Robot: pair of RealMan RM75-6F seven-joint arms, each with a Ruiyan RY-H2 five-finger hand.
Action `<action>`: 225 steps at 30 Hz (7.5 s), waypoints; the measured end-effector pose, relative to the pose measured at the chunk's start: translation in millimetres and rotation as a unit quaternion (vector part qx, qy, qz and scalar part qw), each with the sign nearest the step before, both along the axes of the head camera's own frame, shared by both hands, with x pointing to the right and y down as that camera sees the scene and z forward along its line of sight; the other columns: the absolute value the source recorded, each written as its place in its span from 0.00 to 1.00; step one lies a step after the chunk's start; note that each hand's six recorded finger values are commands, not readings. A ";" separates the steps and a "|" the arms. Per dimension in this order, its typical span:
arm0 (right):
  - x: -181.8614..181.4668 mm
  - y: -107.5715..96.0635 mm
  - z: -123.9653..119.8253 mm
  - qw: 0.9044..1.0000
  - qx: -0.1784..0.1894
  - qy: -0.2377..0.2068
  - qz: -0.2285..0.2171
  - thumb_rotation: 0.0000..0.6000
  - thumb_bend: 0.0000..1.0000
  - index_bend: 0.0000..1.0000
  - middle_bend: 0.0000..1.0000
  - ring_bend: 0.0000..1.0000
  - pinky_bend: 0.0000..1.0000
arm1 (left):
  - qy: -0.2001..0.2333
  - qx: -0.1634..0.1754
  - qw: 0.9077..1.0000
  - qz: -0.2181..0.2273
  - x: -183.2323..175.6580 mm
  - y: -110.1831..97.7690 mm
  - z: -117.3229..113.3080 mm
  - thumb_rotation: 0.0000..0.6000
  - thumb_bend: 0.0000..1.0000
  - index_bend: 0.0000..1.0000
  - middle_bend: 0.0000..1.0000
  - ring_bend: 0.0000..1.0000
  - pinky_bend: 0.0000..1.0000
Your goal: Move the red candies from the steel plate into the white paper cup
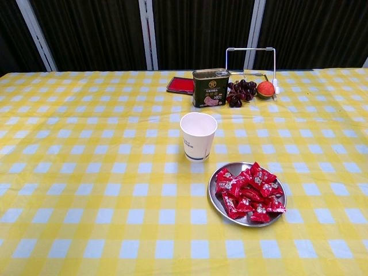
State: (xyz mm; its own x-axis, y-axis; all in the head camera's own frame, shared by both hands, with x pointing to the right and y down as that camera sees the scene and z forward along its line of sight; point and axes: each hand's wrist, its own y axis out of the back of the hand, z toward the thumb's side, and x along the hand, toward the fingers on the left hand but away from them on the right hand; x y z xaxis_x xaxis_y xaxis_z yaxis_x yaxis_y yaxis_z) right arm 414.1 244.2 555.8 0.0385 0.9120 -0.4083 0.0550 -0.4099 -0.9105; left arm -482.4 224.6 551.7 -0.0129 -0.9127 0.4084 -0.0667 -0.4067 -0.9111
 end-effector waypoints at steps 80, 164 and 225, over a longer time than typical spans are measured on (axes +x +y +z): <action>-248.5 -19.0 122.6 0.956 -0.247 -0.127 -0.100 1.00 0.34 0.15 0.81 0.96 1.00 | 0.055 -0.016 0.998 -0.013 -4.8 -3.9 -2.9 1.00 0.02 0.00 0.00 0.00 0.00; -280.4 -95.2 93.3 0.961 -0.162 -0.217 -0.045 1.00 0.51 0.70 0.82 0.97 1.00 | 0.059 -0.031 0.998 -0.023 -5.2 -5.7 0.2 1.00 0.02 0.00 0.00 0.00 0.00; -264.1 -72.2 84.2 0.966 -0.190 -0.156 -0.076 1.00 0.41 0.22 0.82 0.97 1.00 | 0.066 -0.028 0.997 -0.030 -5.8 -8.9 -2.3 1.00 0.02 0.00 0.00 0.00 0.00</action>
State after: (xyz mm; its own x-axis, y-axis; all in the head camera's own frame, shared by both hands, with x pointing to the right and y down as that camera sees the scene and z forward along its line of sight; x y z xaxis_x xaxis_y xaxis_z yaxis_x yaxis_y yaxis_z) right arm 150.0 172.0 639.9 0.3363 0.6730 -0.6588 0.2157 -0.7360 -0.6417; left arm -488.2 215.7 549.5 -0.0086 -0.8873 0.4611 -0.2102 -0.4492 -0.8683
